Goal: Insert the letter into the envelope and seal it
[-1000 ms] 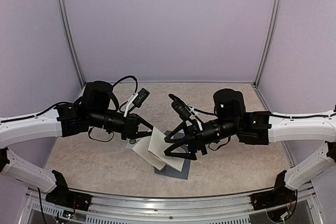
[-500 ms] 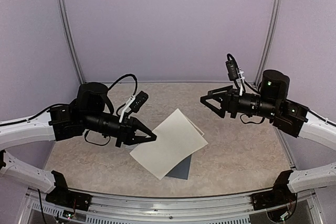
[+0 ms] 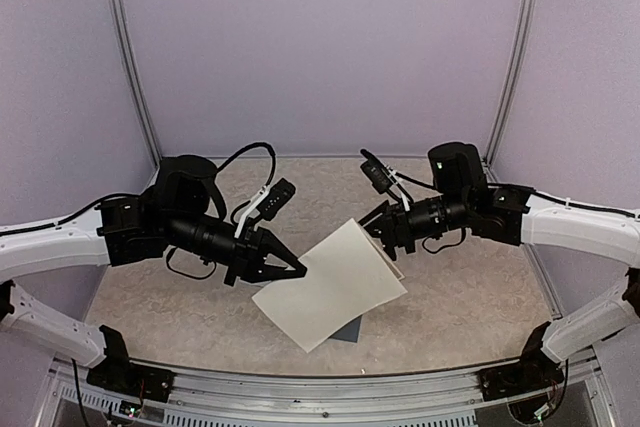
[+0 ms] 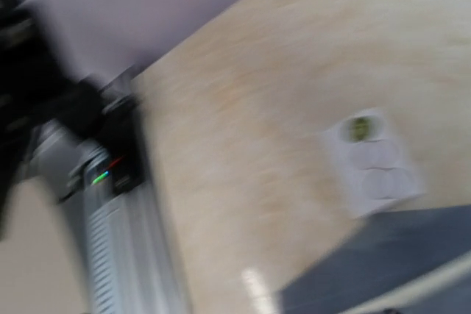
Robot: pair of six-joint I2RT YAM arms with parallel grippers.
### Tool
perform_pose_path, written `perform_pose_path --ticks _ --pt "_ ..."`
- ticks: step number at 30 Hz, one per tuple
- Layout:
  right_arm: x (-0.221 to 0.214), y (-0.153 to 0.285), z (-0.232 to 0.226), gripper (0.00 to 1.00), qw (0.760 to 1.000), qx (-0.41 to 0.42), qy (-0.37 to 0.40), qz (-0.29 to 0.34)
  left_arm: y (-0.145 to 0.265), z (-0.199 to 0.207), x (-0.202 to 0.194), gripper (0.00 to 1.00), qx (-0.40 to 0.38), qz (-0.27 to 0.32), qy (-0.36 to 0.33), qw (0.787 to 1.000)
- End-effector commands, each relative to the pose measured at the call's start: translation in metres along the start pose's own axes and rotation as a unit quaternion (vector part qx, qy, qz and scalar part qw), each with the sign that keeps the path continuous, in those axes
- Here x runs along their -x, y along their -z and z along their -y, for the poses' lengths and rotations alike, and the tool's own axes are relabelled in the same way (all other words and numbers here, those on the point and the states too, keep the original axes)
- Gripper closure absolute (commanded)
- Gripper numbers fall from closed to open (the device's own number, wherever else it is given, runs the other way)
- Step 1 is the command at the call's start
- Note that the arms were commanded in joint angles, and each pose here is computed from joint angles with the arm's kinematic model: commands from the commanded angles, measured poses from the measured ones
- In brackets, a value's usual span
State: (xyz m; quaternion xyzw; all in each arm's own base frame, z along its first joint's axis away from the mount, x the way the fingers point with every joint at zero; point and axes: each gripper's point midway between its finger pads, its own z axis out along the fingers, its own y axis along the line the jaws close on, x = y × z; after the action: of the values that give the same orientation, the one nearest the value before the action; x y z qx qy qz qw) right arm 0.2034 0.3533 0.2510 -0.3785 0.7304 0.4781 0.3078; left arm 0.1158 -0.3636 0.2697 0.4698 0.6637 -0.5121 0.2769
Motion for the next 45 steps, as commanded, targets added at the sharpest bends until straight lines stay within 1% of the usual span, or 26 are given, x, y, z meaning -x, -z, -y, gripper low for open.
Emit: perform_pose_path --ticks 1,5,10,13,16,26,28,31,35,38,41,43,45 --pt "0.004 -0.001 -0.064 0.17 0.990 0.131 0.059 -0.007 -0.004 -0.003 0.002 1.00 0.010 -0.011 -0.010 1.000" --pt "-0.010 -0.010 -0.087 0.14 0.982 0.177 0.067 -0.021 -0.005 -0.006 0.004 1.00 0.015 -0.010 -0.011 1.000" --pt "-0.024 -0.027 -0.093 0.13 0.977 0.203 0.057 -0.030 -0.007 -0.007 0.007 1.00 0.016 -0.009 -0.012 1.000" --pt "-0.029 -0.036 -0.095 0.15 0.975 0.215 0.053 -0.035 -0.006 -0.006 0.009 1.00 0.014 -0.006 -0.012 1.000" --pt "-0.035 -0.045 -0.096 0.19 0.973 0.221 0.048 -0.047 -0.006 -0.004 0.011 1.00 0.011 -0.004 -0.012 1.000" --pt "-0.048 -0.059 -0.100 0.51 0.966 0.244 0.043 -0.069 -0.006 -0.003 0.011 1.00 0.008 -0.004 -0.010 1.000" --pt "-0.048 -0.059 -0.100 0.54 0.965 0.248 0.043 -0.070 -0.006 -0.003 0.011 1.00 0.008 -0.005 -0.010 1.000" --pt "-0.050 -0.060 -0.101 0.54 0.964 0.254 0.041 -0.075 -0.006 -0.003 0.012 1.00 0.007 -0.003 -0.012 1.000" --pt "-0.051 -0.063 -0.101 0.59 0.963 0.256 0.039 -0.077 -0.007 -0.003 0.012 1.00 0.006 -0.003 -0.011 1.000" --pt "-0.052 -0.065 -0.101 0.65 0.962 0.257 0.039 -0.079 -0.007 -0.003 0.012 1.00 0.006 -0.004 -0.011 1.000" --pt "-0.051 -0.065 -0.101 0.75 0.963 0.257 0.040 -0.078 -0.008 -0.003 0.011 1.00 0.005 -0.005 -0.011 1.000" --pt "-0.053 -0.066 -0.101 0.85 0.962 0.258 0.039 -0.080 -0.008 -0.004 0.010 1.00 0.006 -0.006 -0.009 1.000" --pt "-0.053 -0.066 -0.101 0.99 0.962 0.258 0.039 -0.082 -0.008 -0.004 0.011 1.00 0.007 -0.006 -0.010 1.000"
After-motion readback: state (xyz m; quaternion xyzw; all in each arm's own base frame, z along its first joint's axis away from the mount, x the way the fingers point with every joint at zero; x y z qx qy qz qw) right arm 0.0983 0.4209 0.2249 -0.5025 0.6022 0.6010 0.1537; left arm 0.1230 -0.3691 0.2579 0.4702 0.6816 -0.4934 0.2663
